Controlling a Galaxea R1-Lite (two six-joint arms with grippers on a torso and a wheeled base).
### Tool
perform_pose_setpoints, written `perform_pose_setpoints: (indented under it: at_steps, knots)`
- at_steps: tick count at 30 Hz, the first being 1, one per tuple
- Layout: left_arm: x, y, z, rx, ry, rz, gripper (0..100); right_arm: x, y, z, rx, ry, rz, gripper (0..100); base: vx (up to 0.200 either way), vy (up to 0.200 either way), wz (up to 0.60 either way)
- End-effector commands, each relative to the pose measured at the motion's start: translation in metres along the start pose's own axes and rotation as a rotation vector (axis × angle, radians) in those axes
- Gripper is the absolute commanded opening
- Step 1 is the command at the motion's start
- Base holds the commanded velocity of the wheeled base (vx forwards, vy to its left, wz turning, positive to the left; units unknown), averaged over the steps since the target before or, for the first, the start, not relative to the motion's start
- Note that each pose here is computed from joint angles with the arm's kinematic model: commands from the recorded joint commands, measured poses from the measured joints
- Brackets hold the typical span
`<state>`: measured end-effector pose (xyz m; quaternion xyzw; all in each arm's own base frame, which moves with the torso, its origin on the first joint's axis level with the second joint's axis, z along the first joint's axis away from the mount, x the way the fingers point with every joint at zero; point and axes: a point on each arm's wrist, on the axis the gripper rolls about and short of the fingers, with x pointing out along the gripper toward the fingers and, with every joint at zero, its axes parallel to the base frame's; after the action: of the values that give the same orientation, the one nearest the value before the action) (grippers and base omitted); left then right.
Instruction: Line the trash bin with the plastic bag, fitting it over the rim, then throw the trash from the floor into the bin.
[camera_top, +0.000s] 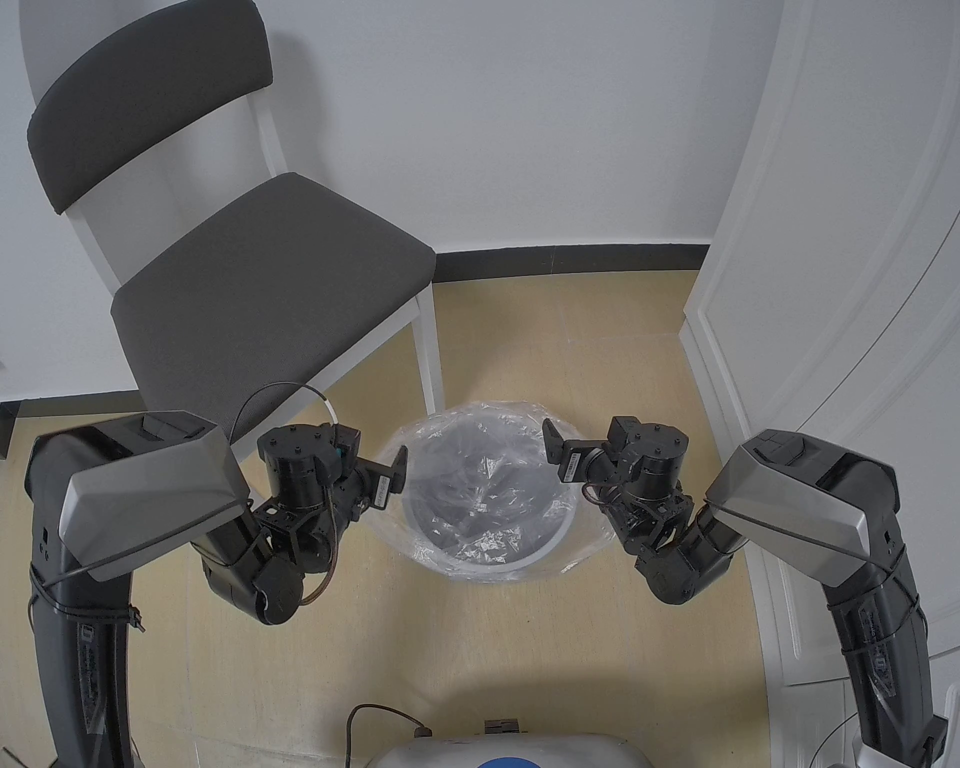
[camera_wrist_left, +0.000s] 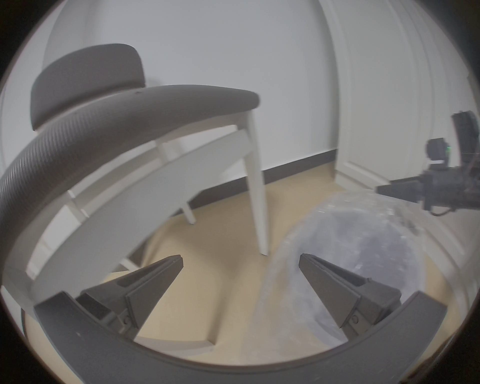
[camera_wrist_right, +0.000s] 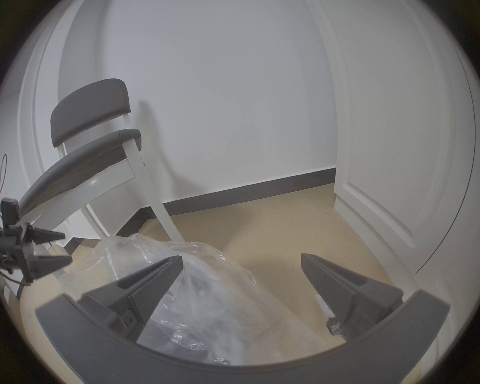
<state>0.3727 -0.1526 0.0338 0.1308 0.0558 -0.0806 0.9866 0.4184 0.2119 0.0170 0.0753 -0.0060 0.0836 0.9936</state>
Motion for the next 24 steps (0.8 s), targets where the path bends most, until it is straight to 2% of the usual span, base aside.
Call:
perform_pose_setpoints:
  at_steps: [1,12,16,21,24]
  knots:
    - [0.019,0.001,-0.003,0.023,0.001,0.132,100,0.005,-0.004,-0.01,-0.003,0.004,-0.023,100,0.0,0.0,0.0]
    - [0.04,-0.006,-0.019,0.02,-0.003,0.139,100,0.018,-0.008,-0.008,0.017,-0.051,-0.035,100,0.0,0.0,0.0]
    - [0.05,-0.007,-0.021,0.011,-0.021,0.156,100,0.025,-0.007,-0.013,0.024,-0.074,-0.07,100,0.0,0.0,0.0]
    - [0.065,-0.002,-0.024,0.001,-0.037,0.239,100,0.039,-0.012,-0.018,0.038,-0.118,-0.092,100,0.0,0.0,0.0]
    - [0.071,0.001,-0.017,-0.015,-0.057,0.304,100,0.045,-0.012,-0.007,0.069,-0.171,-0.101,100,0.0,0.0,0.0]
